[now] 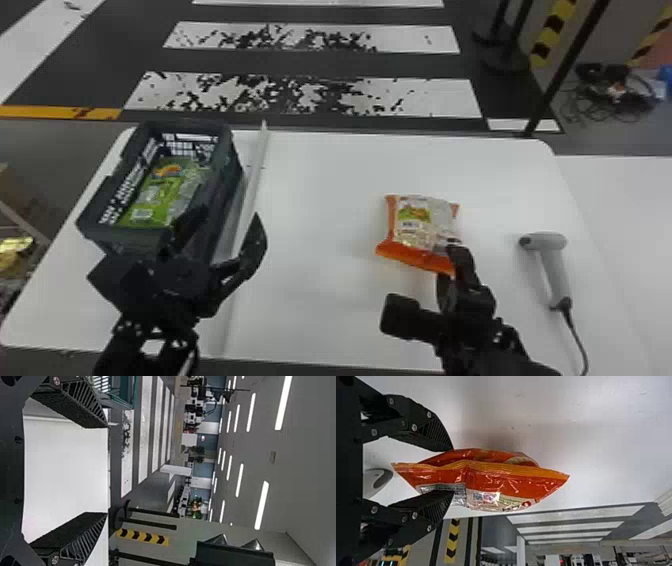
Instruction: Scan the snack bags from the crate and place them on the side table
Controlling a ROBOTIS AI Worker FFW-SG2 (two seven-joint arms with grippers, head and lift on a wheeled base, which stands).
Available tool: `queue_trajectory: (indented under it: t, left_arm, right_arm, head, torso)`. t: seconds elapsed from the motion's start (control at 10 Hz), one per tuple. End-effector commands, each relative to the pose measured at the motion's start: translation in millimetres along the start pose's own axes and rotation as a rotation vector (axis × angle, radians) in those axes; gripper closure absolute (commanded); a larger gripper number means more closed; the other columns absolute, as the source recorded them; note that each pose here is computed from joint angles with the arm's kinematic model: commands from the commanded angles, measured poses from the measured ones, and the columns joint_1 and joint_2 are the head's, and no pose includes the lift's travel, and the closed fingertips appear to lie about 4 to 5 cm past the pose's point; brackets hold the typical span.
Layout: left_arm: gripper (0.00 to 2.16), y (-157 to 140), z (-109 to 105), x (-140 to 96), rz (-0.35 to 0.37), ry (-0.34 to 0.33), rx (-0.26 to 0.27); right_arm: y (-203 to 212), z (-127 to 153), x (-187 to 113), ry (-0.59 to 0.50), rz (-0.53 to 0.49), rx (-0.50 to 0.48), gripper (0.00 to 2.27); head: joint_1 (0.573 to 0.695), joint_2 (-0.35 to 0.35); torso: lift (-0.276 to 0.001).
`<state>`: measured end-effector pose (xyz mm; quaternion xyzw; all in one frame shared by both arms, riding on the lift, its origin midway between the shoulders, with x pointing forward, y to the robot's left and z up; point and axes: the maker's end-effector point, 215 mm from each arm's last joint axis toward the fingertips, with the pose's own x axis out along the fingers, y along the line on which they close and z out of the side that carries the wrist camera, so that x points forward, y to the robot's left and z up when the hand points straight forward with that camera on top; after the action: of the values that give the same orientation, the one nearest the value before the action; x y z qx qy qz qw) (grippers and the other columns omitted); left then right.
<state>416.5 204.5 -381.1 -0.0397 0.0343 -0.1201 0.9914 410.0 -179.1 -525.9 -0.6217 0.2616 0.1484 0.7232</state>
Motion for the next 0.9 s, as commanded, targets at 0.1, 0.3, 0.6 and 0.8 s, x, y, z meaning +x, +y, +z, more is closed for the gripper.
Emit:
queue_trajectory:
  t: [0.1, 0.3, 0.6, 0.8]
  left_arm:
    - [0.09, 0.1, 0.6, 0.5, 0.0, -0.001, -0.001]
    - [0.09, -0.4, -0.6, 0.8, -0.002, 0.0, -0.003]
    - [0.09, 0.8, -1.1, 0.6, -0.001, 0.002, -0.007]
    - [0.09, 0.2, -1.3, 0.5, -0.003, 0.002, -0.007]
  right_arm:
    - [2.5, 19.4, -16.5, -0.118, 0.185, 0.184, 0.06]
    - [-5.8, 33.8, -29.5, -0.237, 0.327, 0.36, 0.06]
    - [-39.5, 39.3, -38.2, -0.362, 0.408, 0.657, 0.09]
    - [-51.0, 50.9, -42.8, -0.433, 0.453, 0.81, 0.52]
  head:
    - [0.695, 0.041]
    - [0.695, 0.073]
    - [0.695, 0.084]
    - [0.695, 0.083]
  torso:
    - [-0.05]
    - [-0.05]
    - [-0.05]
    - [-0.05]
